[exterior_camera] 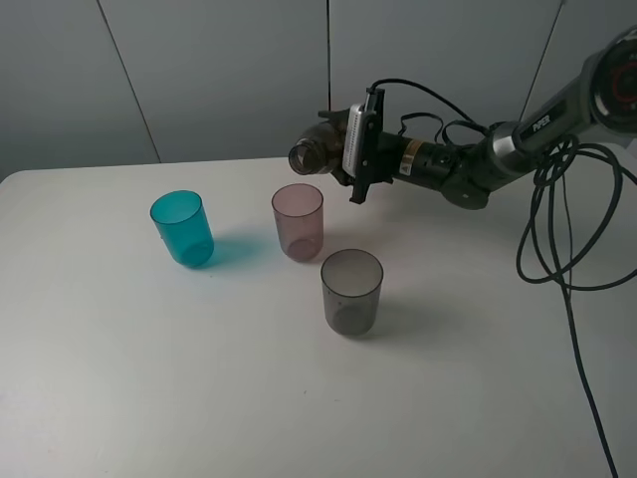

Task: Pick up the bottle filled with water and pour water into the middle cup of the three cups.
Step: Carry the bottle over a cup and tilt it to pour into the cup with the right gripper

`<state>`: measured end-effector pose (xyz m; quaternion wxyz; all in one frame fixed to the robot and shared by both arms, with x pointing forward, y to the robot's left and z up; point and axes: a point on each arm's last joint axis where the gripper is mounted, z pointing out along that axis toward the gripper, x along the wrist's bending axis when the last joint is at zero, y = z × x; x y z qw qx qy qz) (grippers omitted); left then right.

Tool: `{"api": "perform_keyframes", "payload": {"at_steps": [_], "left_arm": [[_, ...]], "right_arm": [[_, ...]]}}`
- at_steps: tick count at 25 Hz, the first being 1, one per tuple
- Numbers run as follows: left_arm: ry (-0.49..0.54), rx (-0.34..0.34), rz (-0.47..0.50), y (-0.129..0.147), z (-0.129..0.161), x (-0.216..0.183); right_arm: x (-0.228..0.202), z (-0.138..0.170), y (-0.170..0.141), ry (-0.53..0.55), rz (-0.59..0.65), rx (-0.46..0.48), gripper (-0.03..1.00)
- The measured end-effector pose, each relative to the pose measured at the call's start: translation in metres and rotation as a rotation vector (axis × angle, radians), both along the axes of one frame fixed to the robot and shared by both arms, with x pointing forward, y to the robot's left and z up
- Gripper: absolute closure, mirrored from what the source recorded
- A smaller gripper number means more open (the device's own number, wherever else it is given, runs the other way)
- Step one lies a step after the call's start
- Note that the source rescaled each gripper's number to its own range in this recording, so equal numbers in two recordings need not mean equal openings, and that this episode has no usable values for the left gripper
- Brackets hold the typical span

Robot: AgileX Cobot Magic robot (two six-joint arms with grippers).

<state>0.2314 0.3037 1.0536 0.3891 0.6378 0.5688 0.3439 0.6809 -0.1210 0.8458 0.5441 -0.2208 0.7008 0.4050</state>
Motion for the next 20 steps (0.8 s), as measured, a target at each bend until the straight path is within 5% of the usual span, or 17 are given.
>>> {"api": "perform_keyframes", "payload": {"at_steps": [20], "left_arm": [[0.0,0.0,0.0,0.0,0.0,0.0]], "right_arm": [[0.0044,0.0023,-0.0003,-0.14,-0.006,-0.106,0.96]]}}
